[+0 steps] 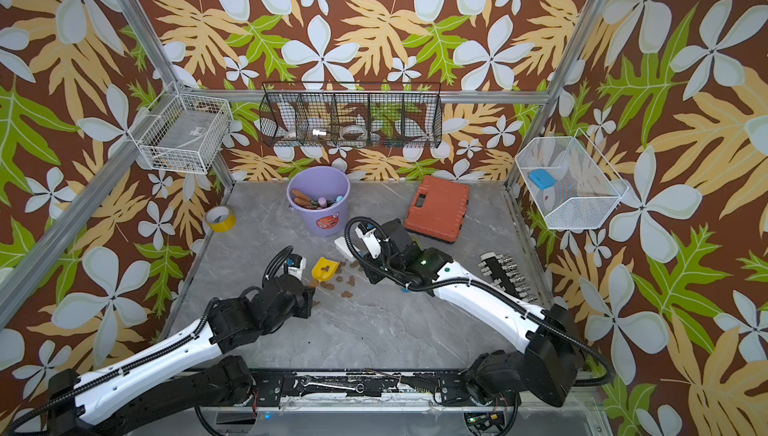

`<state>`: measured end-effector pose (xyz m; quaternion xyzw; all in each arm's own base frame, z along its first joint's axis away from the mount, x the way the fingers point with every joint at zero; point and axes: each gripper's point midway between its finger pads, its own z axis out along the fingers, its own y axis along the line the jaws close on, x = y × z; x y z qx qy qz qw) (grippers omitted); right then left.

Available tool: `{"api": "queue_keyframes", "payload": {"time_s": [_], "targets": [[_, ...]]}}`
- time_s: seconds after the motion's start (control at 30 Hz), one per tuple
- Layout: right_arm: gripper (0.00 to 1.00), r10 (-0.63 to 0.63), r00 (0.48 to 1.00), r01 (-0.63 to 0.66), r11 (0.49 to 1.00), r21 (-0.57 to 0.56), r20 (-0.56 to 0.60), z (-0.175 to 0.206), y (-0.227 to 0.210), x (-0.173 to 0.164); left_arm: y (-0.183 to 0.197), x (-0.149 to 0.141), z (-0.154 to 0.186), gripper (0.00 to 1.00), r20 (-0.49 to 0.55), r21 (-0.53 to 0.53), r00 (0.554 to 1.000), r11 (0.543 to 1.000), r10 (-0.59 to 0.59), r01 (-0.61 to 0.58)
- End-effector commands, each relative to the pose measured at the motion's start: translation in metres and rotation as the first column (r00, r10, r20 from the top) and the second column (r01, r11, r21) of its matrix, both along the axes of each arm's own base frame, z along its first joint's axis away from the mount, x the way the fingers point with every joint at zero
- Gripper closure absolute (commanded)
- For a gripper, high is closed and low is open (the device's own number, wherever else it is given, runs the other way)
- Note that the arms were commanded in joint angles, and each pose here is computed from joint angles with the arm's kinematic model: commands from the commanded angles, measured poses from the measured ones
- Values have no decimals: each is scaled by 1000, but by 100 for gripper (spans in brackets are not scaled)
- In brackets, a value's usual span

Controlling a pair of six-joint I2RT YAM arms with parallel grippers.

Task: Brush the soil off the hand trowel and place it into the bucket
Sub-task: Brush off the soil from the hand trowel.

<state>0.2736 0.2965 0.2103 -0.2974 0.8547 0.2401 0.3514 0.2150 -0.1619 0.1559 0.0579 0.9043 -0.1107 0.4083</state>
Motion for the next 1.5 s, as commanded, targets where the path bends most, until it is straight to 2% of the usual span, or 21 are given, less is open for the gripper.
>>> {"api": "queue_keyframes", "payload": {"time_s": [0.0,0.13,0.27,0.47,0.7,0.8,0.9,0.93,0.97,1.07,1.3,1.37,1.47], "targets": [[100,65,997,-66,997,50,37,16,7,-8,5,21,30,100,172,-54,980,994,101,-93],[100,107,993,-110,991,76,47,22,15,-19,12,24,27,100,191,-29,973,991,130,-127],[100,160,987,-161,986,39,34,12,30,-30,10,23,28,100,204,-43,972,993,116,-110],[100,207,978,-207,978,12,5,-1,43,-30,7,21,28,100,212,-41,972,995,102,-95],[100,212,977,-215,969,-123,-35,-11,48,-14,0,20,23,100,222,43,973,996,71,-82],[100,134,990,-139,957,-254,-37,-29,34,4,3,19,27,100,232,32,969,995,82,-92],[100,-50,996,75,912,-404,73,-28,-2,36,7,18,29,100,239,21,967,995,94,-101],[100,-88,990,123,910,-396,106,-20,-9,43,7,18,29,100,238,19,967,995,93,-100],[100,-77,990,114,926,-361,116,-12,-6,42,7,17,30,100,239,18,967,995,94,-101],[100,71,993,-48,971,-236,93,7,17,18,6,17,29,100,236,17,968,995,90,-97],[100,204,977,-192,968,-164,62,11,35,-14,5,17,29,100,234,12,968,996,85,-91],[100,178,983,-166,970,-178,54,4,35,-8,6,17,29,100,234,12,968,995,89,-94],[100,53,996,-29,956,-291,73,-13,17,18,7,16,30,100,232,0,968,995,97,-100]]}}
